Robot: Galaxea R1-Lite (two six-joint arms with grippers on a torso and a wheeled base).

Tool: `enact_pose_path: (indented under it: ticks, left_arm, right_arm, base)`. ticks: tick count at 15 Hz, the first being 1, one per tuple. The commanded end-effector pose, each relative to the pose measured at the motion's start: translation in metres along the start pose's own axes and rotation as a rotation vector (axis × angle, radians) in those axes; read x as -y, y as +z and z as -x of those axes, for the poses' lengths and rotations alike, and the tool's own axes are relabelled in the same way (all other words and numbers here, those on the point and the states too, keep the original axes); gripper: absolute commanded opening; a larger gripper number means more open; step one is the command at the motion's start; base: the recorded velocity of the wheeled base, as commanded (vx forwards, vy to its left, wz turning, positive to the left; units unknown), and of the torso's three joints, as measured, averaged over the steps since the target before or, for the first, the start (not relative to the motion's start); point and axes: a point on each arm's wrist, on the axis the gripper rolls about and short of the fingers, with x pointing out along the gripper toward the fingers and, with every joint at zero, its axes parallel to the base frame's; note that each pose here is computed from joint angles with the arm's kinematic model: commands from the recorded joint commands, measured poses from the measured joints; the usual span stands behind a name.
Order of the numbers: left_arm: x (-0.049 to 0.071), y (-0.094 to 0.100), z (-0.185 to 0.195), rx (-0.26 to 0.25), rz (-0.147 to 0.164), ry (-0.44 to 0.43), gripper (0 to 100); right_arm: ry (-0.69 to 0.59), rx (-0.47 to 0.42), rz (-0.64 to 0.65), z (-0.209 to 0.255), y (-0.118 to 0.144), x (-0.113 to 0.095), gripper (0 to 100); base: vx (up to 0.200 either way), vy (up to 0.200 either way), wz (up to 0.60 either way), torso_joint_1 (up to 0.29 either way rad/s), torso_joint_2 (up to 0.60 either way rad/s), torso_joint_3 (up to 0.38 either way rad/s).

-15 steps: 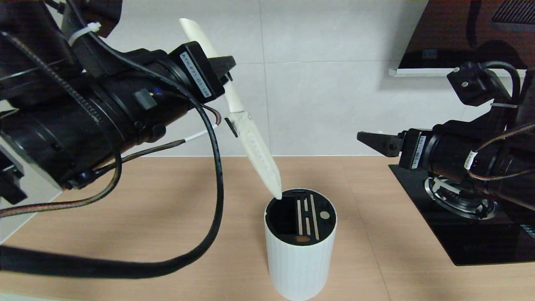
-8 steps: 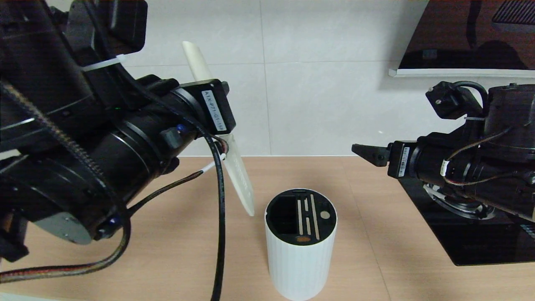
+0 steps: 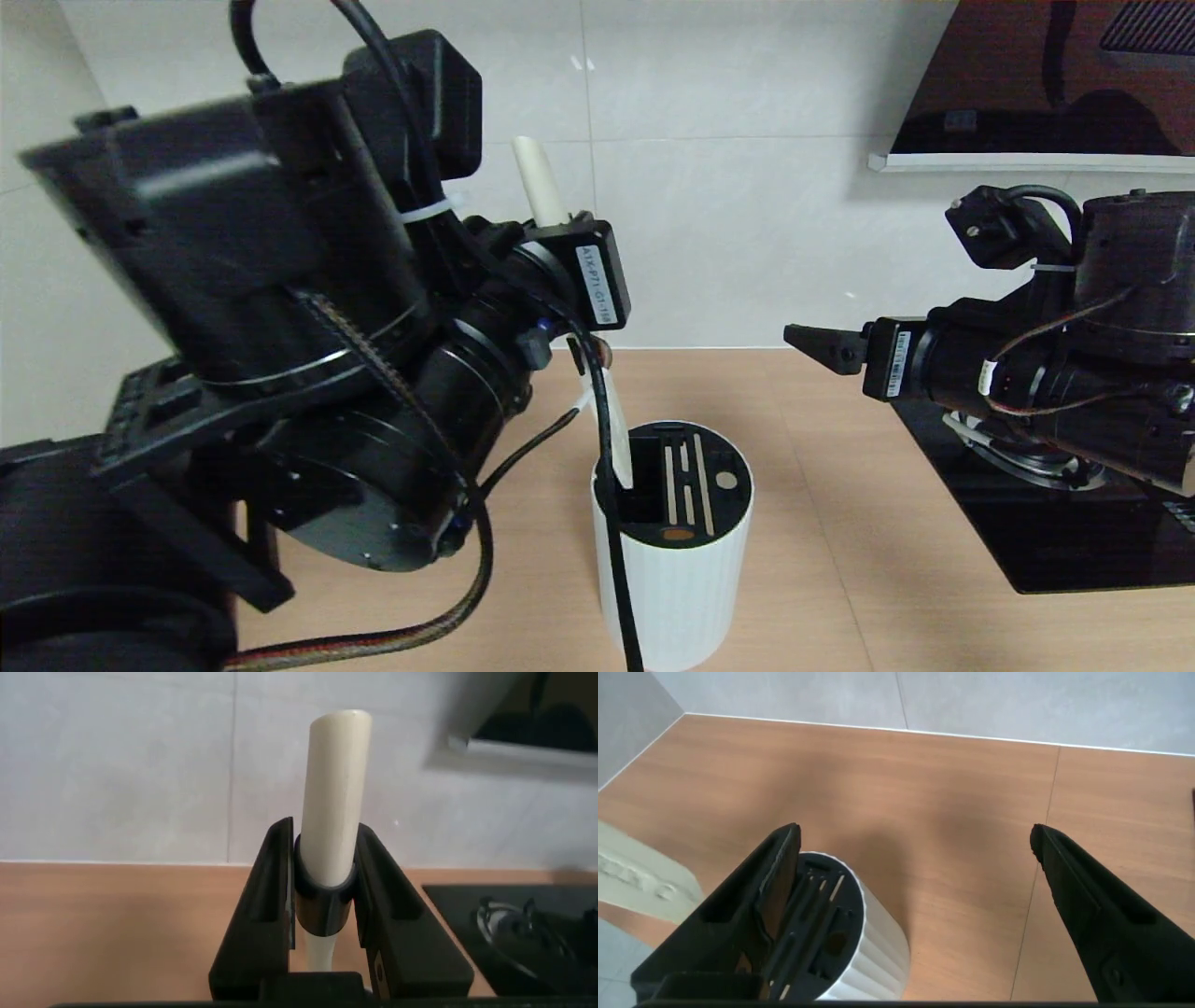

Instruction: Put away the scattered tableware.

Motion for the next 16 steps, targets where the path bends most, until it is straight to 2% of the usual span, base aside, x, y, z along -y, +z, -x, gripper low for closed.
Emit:
enact_pose_path:
  ticks: [1, 5, 6, 11, 12, 16]
  left_arm:
    - [0.008, -0.015, -0.005, -0.031, -0.017, -0.009, 0]
    - [0.016, -0.034, -0.014, -0.028, -0.009, -0.014, 0]
    - [0.017, -0.039, -0.015, -0.038, -0.018, -0.013, 0]
    - [0.017, -0.044, -0.016, -0.051, -0.029, -0.012, 0]
    - [0.017, -0.046, -0.016, -0.056, -0.034, -0.011, 0]
    - [0.021, -0.08, -0.021, -0.13, -0.094, -0.011, 0]
  right_arm:
    - [0.0, -0.004, 0.001, -0.001, -0.001, 0.0, 100]
    - [0.0, -0.01, 0.002, -0.003, -0.003, 0.0, 100]
    - [0.001, -0.013, 0.003, -0.003, -0.003, -0.001, 100]
    - [-0.001, -0.016, 0.003, -0.004, -0.004, 0.0, 100]
    - [-0.001, -0.016, 0.003, -0.004, -0.004, 0.0, 100]
    - [-0.003, -0.022, 0.004, -0.006, -0.005, 0.0, 100]
  base:
    - [0.0, 0.0, 0.0, 0.0, 0.0, 0.0]
    - [0.0, 0.0, 0.0, 0.0, 0.0, 0.0]
    - [0.0, 0.0, 0.0, 0.0, 0.0, 0.0]
    - [0.0, 0.0, 0.0, 0.0, 0.0, 0.0]
    - [0.0, 0.0, 0.0, 0.0, 0.0, 0.0]
    - [0.0, 0.0, 0.0, 0.0, 0.0, 0.0]
